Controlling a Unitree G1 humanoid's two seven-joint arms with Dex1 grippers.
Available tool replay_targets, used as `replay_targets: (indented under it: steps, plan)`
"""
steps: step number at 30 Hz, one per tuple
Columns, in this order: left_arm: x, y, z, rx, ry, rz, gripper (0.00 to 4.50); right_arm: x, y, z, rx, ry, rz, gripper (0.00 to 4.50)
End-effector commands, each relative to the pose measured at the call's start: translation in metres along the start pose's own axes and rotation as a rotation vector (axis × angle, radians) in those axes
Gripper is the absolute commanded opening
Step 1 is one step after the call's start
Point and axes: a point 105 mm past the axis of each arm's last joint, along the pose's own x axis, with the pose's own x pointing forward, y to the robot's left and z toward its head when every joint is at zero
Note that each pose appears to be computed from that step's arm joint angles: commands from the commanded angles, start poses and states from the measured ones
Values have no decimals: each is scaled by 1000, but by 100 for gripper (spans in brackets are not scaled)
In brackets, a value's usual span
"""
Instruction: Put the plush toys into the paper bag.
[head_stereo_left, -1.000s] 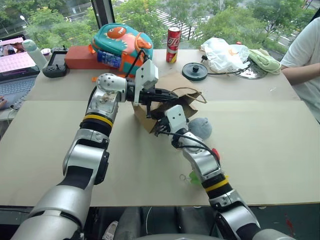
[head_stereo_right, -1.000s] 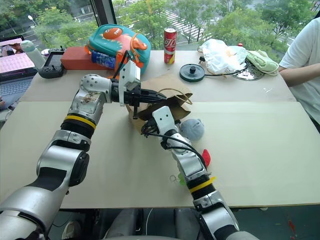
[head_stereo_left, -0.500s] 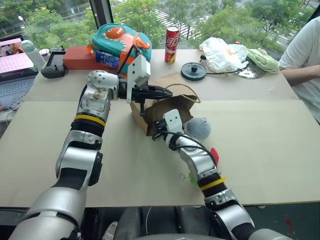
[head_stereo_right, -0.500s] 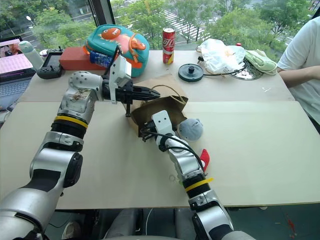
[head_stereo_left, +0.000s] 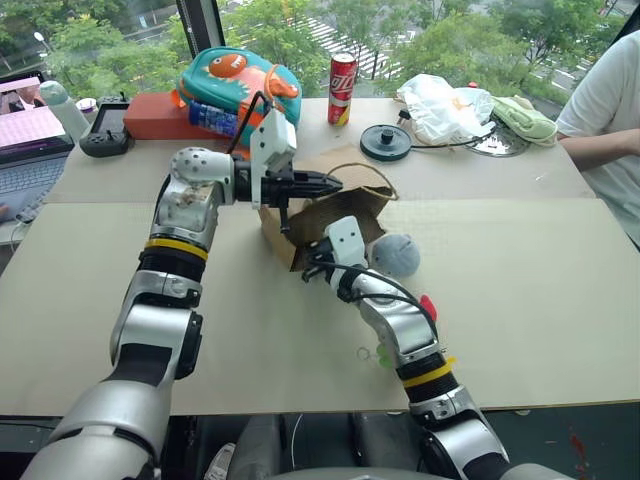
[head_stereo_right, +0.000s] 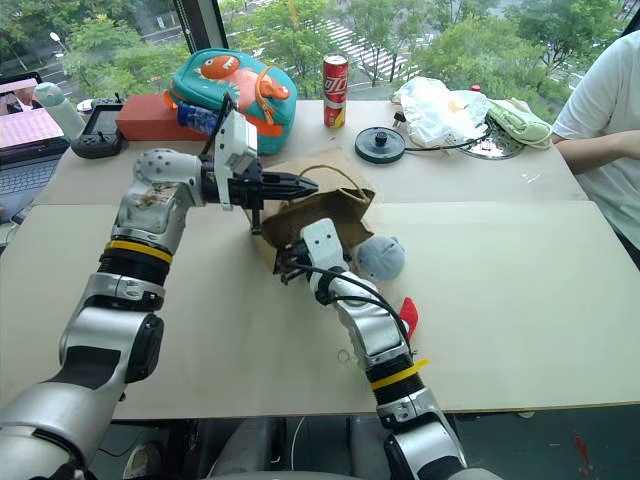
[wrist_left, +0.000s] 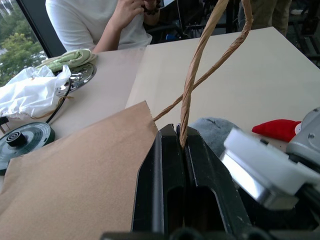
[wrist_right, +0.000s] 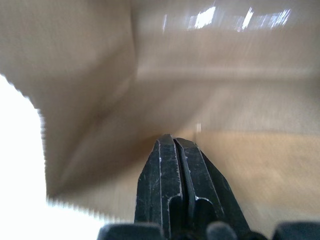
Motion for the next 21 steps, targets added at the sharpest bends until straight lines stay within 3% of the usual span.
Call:
replay_targets:
  steps: [1, 8, 14, 21]
  plan:
    - [-2, 0, 9, 34, -19, 6, 0, -22, 0, 42, 5, -124, 6, 4]
    - [-3, 0, 8, 21, -20, 14, 0, -81, -16, 29, -6, -33, -39, 4]
    - [-3, -1, 7, 14, -23, 17, 0, -119, -59, 32, 35, -12, -218, 166]
    - [-1, -1, 7, 13, -26, 13, 0, -115, -85, 21, -3, 78, -326, 408]
